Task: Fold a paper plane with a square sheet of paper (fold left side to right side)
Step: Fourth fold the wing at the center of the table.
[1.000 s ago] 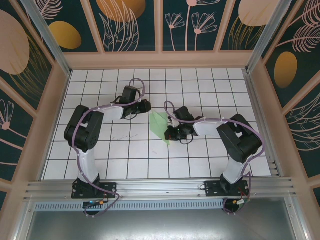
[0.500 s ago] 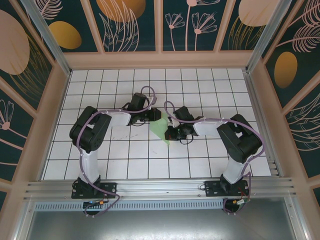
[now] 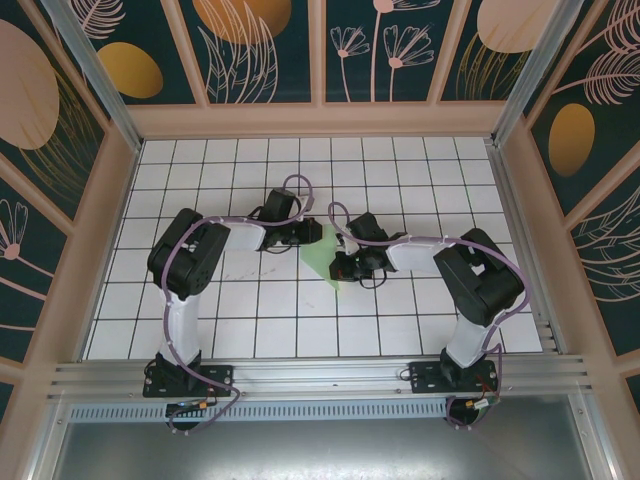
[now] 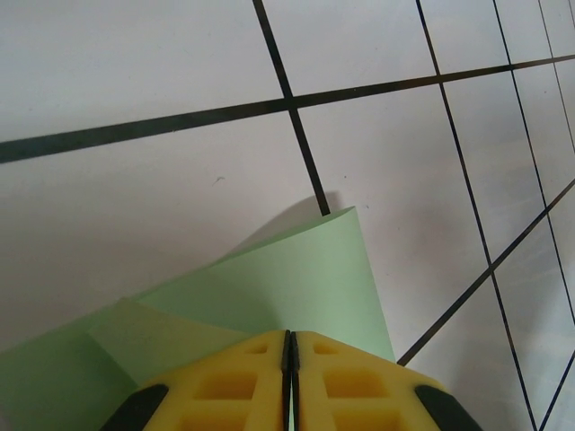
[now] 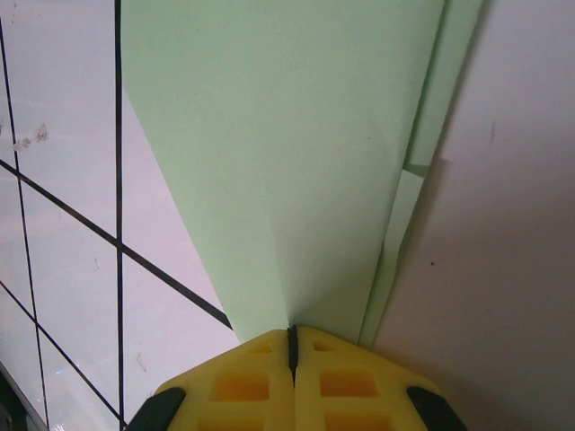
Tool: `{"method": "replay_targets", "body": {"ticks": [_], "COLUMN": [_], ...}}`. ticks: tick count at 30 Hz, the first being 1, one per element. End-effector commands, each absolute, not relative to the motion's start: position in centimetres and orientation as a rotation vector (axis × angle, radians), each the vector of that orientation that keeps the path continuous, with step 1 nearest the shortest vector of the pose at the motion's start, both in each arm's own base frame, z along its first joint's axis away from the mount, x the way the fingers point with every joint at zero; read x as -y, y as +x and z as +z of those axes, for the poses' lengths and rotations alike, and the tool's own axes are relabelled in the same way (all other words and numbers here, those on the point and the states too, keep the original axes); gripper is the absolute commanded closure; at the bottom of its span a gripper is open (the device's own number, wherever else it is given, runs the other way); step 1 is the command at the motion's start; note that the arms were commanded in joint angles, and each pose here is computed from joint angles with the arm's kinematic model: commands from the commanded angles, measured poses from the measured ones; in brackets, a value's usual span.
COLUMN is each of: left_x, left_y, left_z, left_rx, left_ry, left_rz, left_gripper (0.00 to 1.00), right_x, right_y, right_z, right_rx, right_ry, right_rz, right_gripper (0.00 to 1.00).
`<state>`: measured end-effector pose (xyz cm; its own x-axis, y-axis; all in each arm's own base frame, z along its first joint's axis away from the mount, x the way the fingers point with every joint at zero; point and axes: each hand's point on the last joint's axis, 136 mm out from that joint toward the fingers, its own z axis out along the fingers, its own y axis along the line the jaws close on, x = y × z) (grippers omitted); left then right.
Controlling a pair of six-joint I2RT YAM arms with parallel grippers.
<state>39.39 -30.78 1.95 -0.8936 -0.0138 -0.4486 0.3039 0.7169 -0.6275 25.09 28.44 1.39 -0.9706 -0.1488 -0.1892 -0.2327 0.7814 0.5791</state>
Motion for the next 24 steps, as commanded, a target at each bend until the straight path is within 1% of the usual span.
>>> {"method": "replay_targets", "body": {"ticks": [1, 11, 14, 17, 19, 20, 22, 24], "left_x": [27.1, 24.7, 24.9, 24.7, 24.5, 24.4, 24.3, 24.4], "left_y": [42.8, 46.1, 46.0, 45.5, 44.8, 44.2, 42.9, 41.4], "left_z": [-0.2, 0.4, 2.5, 6.0, 8.2, 9.1, 10.2, 11.2], "left_rx": [-2.509, -2.493, -2.456, -2.388, -2.352, -2.338, -2.321, -2.305], "left_ry": [0.126, 0.084, 0.096, 0.1, 0.102, 0.1, 0.095, 0.091], "left_rz": [-0.827, -0.747, -0.782, -0.802, -0.816, -0.833, -0.875, -0.934], "left_gripper": [0.86, 0.86, 0.84, 0.8, 0.76, 0.73, 0.67, 0.65], "right_x": [-23.7, -23.9, -24.9, -26.8, -28.0, -28.6, -28.9, -28.6], "right_y": [19.8, 19.8, 20.6, 22.4, 23.9, 24.6, 26.1, 27.6], "right_z": [-3.6, -3.5, -2.6, -0.3, 1.8, 3.1, 5.2, 7.3], "right_rx": [-3.144, -3.135, -3.076, -2.95, -2.847, -2.791, -2.699, -2.616], "right_ry": [-0.26, -0.255, -0.262, -0.267, -0.283, -0.297, -0.298, -0.287], "right_rz": [0.691, 0.719, 0.789, 0.916, 0.984, 1.01, 1.017, 1.0], "right_gripper": [1.0, 1.0, 1.0, 1.0, 0.93, 0.86, 0.81, 0.74]}}
